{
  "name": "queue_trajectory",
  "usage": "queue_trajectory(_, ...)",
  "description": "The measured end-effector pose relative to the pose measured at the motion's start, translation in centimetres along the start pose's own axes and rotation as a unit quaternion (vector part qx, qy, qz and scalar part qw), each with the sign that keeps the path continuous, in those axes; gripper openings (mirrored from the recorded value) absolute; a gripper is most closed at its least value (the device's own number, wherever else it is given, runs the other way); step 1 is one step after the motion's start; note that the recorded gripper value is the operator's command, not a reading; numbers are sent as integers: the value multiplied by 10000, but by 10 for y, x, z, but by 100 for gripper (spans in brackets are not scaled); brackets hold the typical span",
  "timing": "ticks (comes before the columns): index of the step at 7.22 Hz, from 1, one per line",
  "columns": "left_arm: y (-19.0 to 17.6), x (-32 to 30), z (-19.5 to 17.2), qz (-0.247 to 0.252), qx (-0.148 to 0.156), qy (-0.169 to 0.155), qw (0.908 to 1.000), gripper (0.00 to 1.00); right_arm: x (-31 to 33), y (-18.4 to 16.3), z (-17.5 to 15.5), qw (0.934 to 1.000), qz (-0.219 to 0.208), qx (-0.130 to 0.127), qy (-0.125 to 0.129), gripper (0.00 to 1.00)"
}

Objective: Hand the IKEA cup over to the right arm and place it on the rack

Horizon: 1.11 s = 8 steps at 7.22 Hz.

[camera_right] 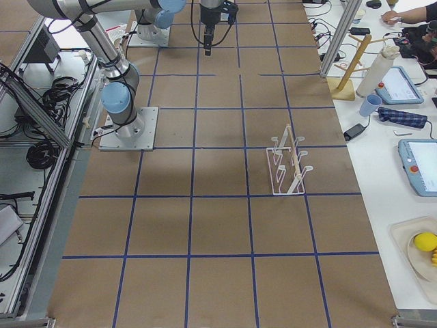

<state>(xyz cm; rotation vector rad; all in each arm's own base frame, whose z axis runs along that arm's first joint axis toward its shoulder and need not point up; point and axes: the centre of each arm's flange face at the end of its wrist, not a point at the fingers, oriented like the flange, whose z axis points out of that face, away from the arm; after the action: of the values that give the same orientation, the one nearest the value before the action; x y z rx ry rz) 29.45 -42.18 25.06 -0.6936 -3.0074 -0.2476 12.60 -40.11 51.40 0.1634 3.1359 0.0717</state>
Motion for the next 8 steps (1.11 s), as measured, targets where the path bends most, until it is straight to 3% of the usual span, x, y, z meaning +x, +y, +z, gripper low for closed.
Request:
queue_trajectory(2,0,1,11,47,-68,112,9999,69,-1,0,0,10000,-1,20,-16,100)
queue_trajectory(6,-2,-1,24,66,-114,227,9997,67,-1,-1,-1,10000,-20,51,-10,100)
queue_trajectory(8,-4,-4,30,66,-122,261,9996,43,-1,0,-1,10000,-22,41,-6,100)
